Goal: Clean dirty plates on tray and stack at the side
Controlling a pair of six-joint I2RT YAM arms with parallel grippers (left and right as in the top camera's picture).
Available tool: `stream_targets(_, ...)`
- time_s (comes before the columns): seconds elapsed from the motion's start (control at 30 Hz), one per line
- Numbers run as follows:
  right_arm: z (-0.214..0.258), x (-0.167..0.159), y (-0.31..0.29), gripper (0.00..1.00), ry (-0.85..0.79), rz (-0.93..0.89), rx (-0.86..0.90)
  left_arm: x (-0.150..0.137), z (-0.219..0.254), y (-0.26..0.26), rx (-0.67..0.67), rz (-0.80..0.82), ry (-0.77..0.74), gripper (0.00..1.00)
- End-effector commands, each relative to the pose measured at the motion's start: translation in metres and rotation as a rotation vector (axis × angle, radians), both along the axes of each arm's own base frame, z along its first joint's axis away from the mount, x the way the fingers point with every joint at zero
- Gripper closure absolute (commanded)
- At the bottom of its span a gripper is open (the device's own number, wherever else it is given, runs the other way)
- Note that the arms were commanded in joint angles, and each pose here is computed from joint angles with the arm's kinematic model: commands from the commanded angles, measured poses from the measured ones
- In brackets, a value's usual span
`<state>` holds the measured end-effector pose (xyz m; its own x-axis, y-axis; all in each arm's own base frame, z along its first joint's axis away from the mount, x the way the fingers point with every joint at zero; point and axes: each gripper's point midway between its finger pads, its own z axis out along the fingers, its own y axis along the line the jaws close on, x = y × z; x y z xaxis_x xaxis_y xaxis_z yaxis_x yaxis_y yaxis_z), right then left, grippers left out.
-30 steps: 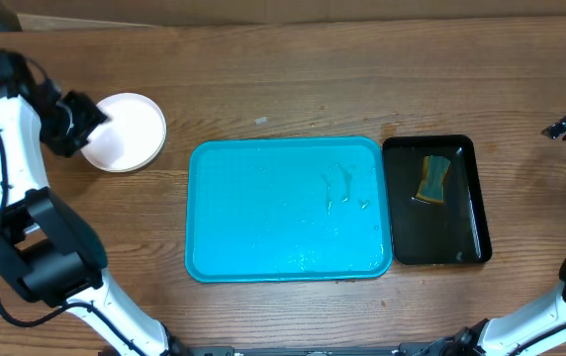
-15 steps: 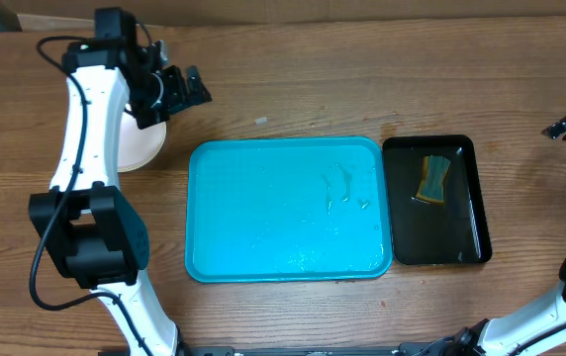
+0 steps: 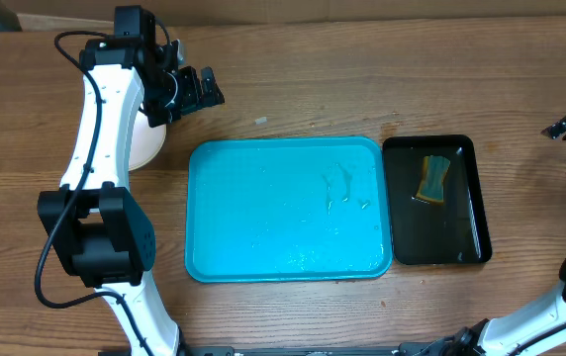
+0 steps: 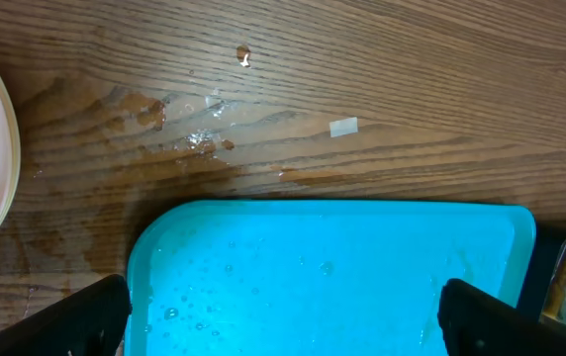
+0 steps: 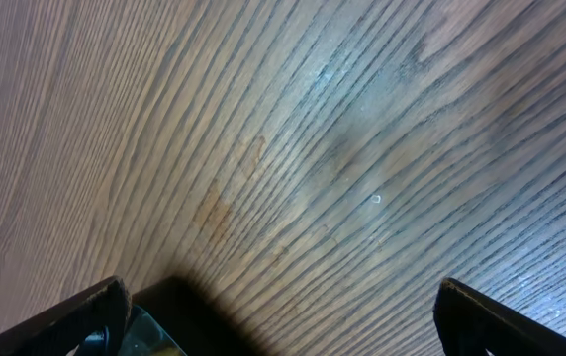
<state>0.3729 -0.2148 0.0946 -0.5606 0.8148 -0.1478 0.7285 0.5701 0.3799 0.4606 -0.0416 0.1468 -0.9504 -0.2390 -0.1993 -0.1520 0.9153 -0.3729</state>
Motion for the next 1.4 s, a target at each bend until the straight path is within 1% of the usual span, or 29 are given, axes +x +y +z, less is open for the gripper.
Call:
stream_targets(0.0,0.011,0.007,0.002,0.00,-0.027,0.013,-0.016,0.005,0.012,0.001,0.016,-0.016,-0.042,0.00)
stream_targets(0.13,0.018,0.012,0.011,0.00,-0.042,0.035,-0.027,0.005,0.012,0.001,0.016,-0.016,-0.042,0.00)
stream_targets(0.23,0.045,0.015,0.019,0.00,-0.094,0.054,-0.064,0.005,0.012,0.001,0.016,-0.016,-0.042,0.00)
stream_targets(0.27,0.069,0.018,0.029,0.00,-0.144,0.078,-0.097,0.005,0.012,0.001,0.016,-0.016,-0.042,0.00)
stream_targets(0.4,0.132,0.019,0.065,0.00,-0.278,0.153,-0.176,0.005,0.012,0.001,0.016,-0.016,-0.042,0.00)
stream_targets(0.53,0.199,0.011,0.124,0.00,-0.442,0.270,-0.246,0.005,0.012,0.001,0.016,-0.016,-0.042,0.00)
stream_targets(0.6,0.234,-0.001,0.161,0.00,-0.538,0.349,-0.271,0.005,0.012,0.001,0.016,-0.016,-0.042,0.00)
stream_targets(0.63,0.261,-0.016,0.194,0.00,-0.623,0.420,-0.285,0.005,0.012,0.001,0.016,-0.016,-0.042,0.00)
stream_targets(0.7,0.292,-0.041,0.233,0.00,-0.731,0.511,-0.291,0.005,0.012,0.001,0.016,-0.016,-0.042,0.00)
stream_targets(0.73,0.309,-0.058,0.254,0.00,-0.795,0.565,-0.288,0.005,0.012,0.001,0.016,-0.016,-0.042,0.00)
stream_targets(0.8,0.332,-0.089,0.284,0.00,-0.892,0.649,-0.275,0.005,0.012,0.001,0.016,-0.016,-0.042,0.00)
stream_targets(0.83,0.344,-0.105,0.293,0.00,-0.948,0.690,-0.303,0.005,0.012,0.001,0.016,-0.016,-0.042,0.00)
stream_targets(0.9,0.364,-0.125,0.292,0.00,-1.031,0.702,-0.402,0.005,0.012,0.001,0.016,-0.016,-0.042,0.00)
stream_targets(0.97,0.383,-0.150,0.283,0.00,-1.119,0.676,-0.483,0.005,0.012,0.001,0.016,-0.016,-0.042,0.00)
stream_targets(1.13,0.417,-0.198,0.264,0.00,-1.362,0.609,-0.697,0.005,0.012,0.001,0.016,-0.016,-0.042,0.00)
stream_targets(1.23,0.417,-0.219,0.254,0.00,-1.480,0.542,-0.822,0.005,0.012,0.001,0.016,-0.016,-0.042,0.00)
stream_targets(1.37,0.399,-0.227,0.247,0.00,-1.568,0.460,-0.897,0.005,0.012,0.001,0.016,-0.016,-0.042,0.00)
